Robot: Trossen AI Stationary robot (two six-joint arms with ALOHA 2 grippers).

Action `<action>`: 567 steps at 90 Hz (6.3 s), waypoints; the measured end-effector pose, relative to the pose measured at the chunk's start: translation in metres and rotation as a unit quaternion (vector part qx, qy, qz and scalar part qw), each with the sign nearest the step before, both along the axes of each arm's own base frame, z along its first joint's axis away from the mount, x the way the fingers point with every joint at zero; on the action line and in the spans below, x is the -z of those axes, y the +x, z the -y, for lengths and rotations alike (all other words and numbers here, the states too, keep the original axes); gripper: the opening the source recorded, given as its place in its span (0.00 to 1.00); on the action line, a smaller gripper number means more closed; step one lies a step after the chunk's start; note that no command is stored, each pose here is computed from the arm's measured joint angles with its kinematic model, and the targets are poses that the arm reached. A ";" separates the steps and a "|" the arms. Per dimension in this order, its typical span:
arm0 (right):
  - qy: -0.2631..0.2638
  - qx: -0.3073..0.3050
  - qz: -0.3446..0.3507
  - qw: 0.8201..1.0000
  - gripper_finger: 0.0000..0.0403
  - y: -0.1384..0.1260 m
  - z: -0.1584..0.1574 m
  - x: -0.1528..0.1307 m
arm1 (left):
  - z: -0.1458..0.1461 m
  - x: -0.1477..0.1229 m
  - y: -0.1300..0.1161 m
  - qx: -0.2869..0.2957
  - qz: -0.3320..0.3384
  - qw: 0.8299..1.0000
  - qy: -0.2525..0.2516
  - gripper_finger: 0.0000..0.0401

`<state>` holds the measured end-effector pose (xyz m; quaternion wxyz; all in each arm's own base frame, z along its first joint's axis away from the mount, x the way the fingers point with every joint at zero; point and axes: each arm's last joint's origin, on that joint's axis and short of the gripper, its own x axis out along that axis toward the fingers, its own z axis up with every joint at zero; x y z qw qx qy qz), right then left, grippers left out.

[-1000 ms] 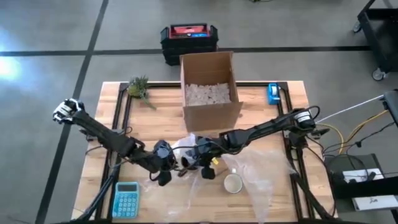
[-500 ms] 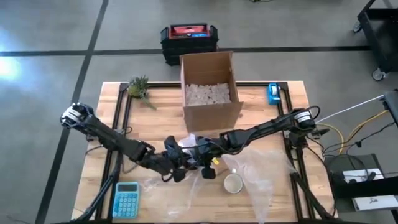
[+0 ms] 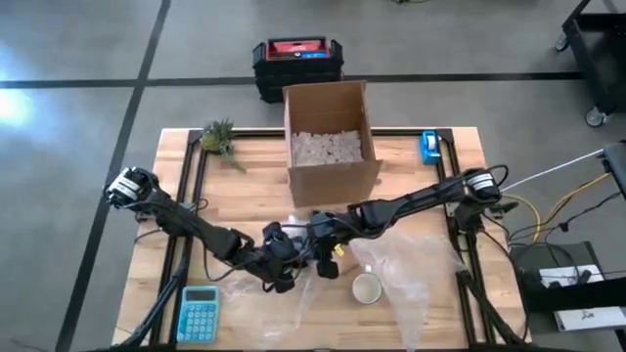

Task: Wrap mug
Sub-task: Wrap the green mug with the bubble wrap

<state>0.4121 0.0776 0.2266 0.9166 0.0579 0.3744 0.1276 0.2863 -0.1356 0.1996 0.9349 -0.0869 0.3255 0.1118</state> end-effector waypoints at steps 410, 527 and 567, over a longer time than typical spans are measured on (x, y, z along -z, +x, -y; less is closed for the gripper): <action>-0.085 -0.017 -0.005 0.996 0.01 0.000 -0.016 0.048 | -0.013 -0.063 -0.006 0.054 -0.091 0.994 -0.021 0.05; -0.097 -0.031 -0.067 0.993 0.01 -0.007 -0.015 0.004 | -0.024 0.007 -0.007 0.084 0.003 0.995 -0.061 0.05; -0.103 -0.028 -0.045 0.993 0.01 0.017 -0.019 0.011 | -0.023 0.001 -0.003 0.076 0.016 0.995 -0.064 0.05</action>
